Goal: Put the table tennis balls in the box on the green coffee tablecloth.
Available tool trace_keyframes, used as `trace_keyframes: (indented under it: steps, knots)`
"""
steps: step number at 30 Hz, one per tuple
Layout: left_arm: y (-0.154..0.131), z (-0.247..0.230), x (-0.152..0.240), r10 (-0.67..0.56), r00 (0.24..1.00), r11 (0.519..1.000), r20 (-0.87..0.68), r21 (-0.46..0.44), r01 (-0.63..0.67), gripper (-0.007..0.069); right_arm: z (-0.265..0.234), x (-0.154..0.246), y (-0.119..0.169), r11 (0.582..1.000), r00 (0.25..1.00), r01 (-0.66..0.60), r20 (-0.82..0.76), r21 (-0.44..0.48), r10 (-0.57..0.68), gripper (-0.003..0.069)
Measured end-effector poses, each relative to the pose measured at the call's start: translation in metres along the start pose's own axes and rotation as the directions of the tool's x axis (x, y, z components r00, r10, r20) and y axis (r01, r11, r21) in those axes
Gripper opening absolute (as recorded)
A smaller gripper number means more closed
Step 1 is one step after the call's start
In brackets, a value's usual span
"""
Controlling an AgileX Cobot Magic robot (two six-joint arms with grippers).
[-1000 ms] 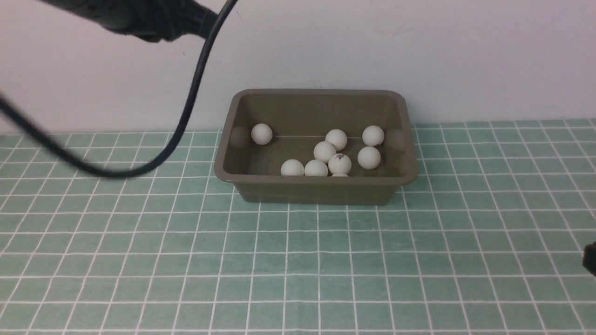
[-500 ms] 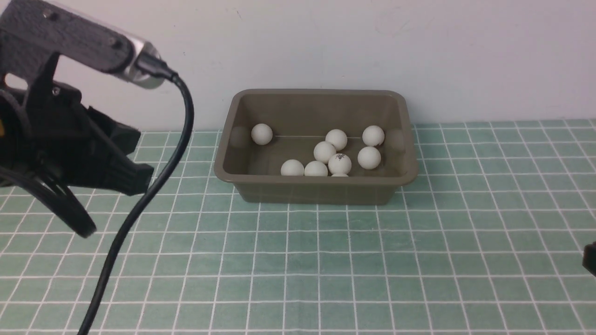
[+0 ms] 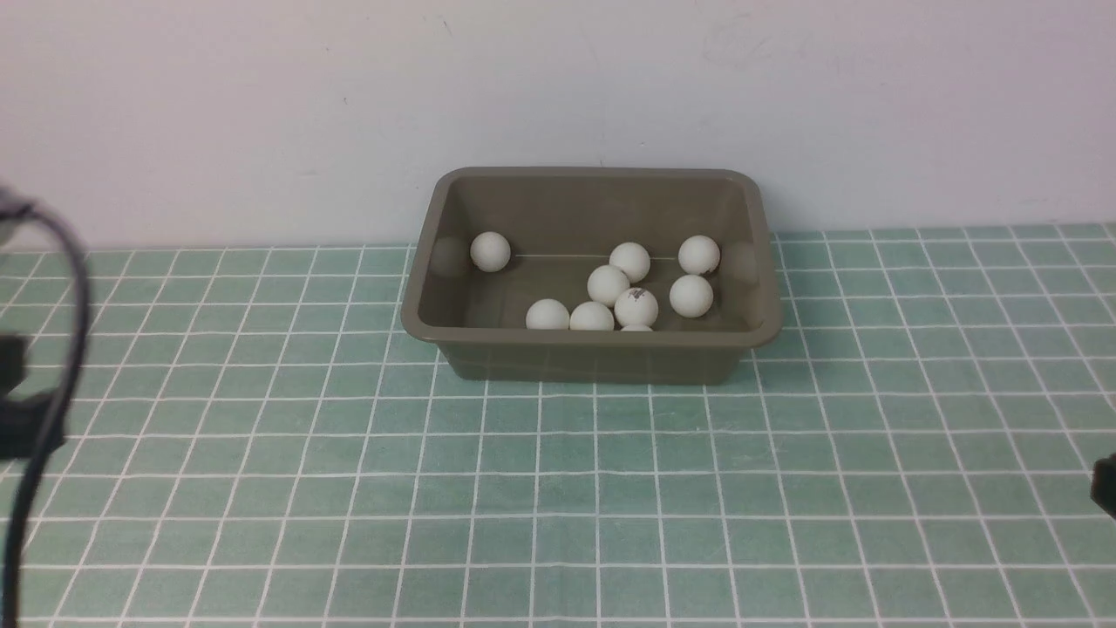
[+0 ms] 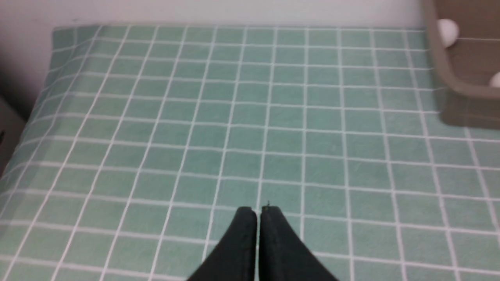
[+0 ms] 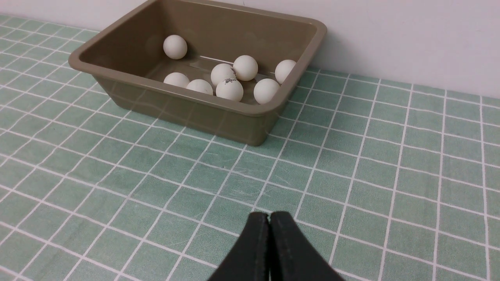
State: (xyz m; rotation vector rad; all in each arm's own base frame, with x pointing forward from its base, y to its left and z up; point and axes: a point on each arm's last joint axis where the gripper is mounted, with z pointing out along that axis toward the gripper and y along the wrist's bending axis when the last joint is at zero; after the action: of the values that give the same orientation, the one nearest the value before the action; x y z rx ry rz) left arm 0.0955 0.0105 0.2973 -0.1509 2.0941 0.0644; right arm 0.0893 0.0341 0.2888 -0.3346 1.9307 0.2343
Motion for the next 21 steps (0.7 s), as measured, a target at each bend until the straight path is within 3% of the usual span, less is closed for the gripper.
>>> trace_keyframes:
  steps: [6,13,21]
  knots:
    - [0.006,-0.007,0.049,-0.029,0.999,0.999,0.045,-0.025,0.030,-0.0004,0.000,0.000,0.000,1.000,1.000,0.000,0.000,0.000,0.000,-0.0016]
    - [0.008,-0.010,0.093,-0.023,0.977,0.999,0.210,-0.022,0.028,-0.0004,0.000,0.000,0.000,1.000,1.000,0.001,0.001,0.000,-0.001,-0.0016]
    - [0.008,0.012,0.118,0.001,0.983,1.000,0.185,-0.028,0.005,-0.0004,0.000,0.002,0.000,1.000,1.000,0.001,-0.017,0.005,-0.001,-0.0016]
